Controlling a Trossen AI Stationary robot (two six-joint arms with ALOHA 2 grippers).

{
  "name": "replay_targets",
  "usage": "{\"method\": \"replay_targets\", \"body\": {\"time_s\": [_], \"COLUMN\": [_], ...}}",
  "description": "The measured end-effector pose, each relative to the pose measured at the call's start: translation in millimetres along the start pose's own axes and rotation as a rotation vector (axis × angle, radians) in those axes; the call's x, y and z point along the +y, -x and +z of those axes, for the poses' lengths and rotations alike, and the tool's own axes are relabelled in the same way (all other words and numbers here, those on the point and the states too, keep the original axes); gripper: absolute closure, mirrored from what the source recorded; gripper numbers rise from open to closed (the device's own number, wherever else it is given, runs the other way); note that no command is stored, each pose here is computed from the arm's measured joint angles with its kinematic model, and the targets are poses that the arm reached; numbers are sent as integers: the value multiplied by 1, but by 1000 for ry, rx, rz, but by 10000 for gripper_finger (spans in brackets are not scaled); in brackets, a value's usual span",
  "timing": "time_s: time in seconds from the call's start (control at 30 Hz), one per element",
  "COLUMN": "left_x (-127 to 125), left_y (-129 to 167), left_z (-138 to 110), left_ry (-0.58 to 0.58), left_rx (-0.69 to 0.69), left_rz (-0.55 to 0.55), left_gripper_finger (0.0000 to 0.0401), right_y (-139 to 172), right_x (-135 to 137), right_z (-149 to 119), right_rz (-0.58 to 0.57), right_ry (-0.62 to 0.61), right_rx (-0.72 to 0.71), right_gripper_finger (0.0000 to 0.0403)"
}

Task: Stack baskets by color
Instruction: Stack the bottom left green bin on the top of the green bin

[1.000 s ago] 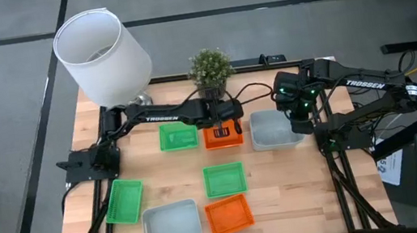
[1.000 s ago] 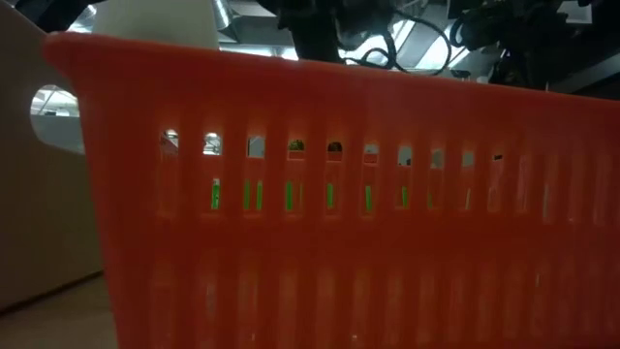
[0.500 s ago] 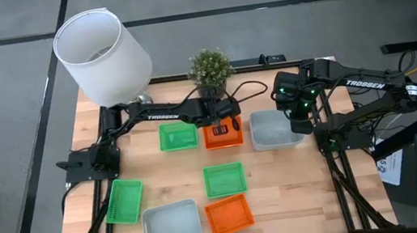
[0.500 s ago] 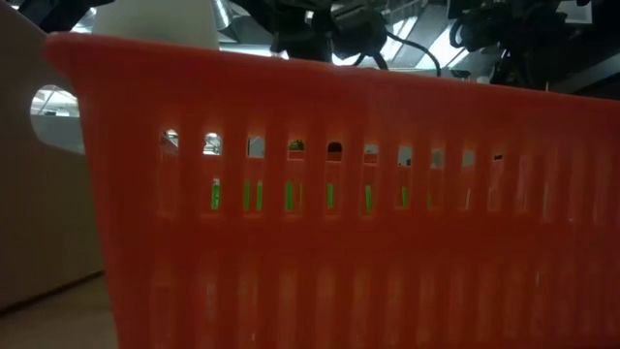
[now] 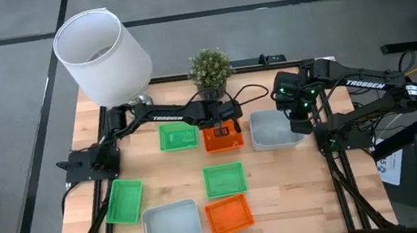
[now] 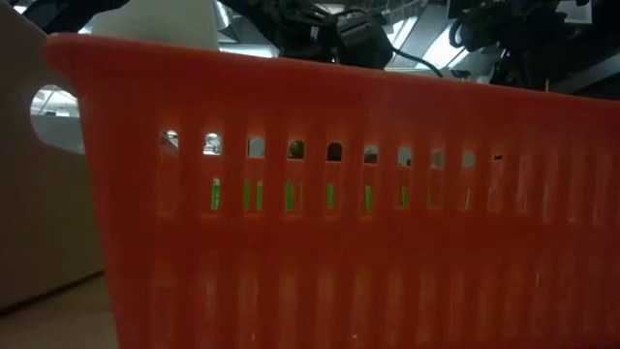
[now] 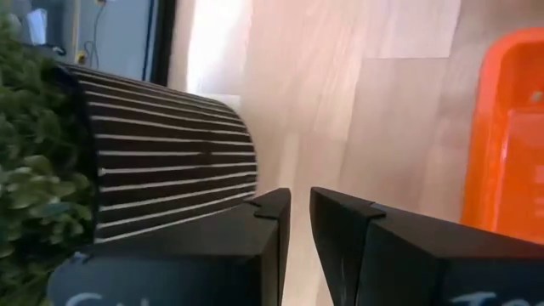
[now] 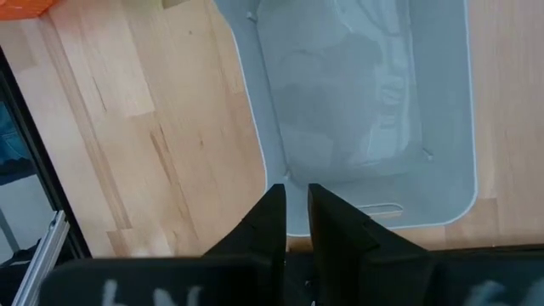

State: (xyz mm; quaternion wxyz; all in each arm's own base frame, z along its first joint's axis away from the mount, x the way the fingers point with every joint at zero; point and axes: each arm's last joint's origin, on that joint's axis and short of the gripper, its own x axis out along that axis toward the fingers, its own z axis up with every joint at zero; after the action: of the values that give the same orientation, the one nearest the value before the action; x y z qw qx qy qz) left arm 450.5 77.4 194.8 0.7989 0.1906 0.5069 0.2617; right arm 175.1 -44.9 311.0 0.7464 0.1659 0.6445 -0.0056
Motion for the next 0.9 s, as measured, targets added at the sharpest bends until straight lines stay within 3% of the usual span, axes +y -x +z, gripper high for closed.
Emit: {"method": "replay_targets", "body": {"time_s": [0.2,0.43,0.7,0.9], "left_x": [11,30,61,64], "left_y": [19,73,142,200], "left_z": [5,8,-23,-50], "left_ry": [-46,-24,111,165], "left_rx": [6,21,136,199], "left_rz": [49,16,-70,-147], "left_gripper_finger": [358,358,358,358], "right_y": [0,0,0,0], "right_x": [0,0,0,-1], "right_z": [0,0,1,1], "right_rz": [0,-1,-2,-17], "right_ry": [3,4,1,-2], "right_rx": [-3,-4,-7,-15], "right_gripper_finger": [350,350,350,350]}}
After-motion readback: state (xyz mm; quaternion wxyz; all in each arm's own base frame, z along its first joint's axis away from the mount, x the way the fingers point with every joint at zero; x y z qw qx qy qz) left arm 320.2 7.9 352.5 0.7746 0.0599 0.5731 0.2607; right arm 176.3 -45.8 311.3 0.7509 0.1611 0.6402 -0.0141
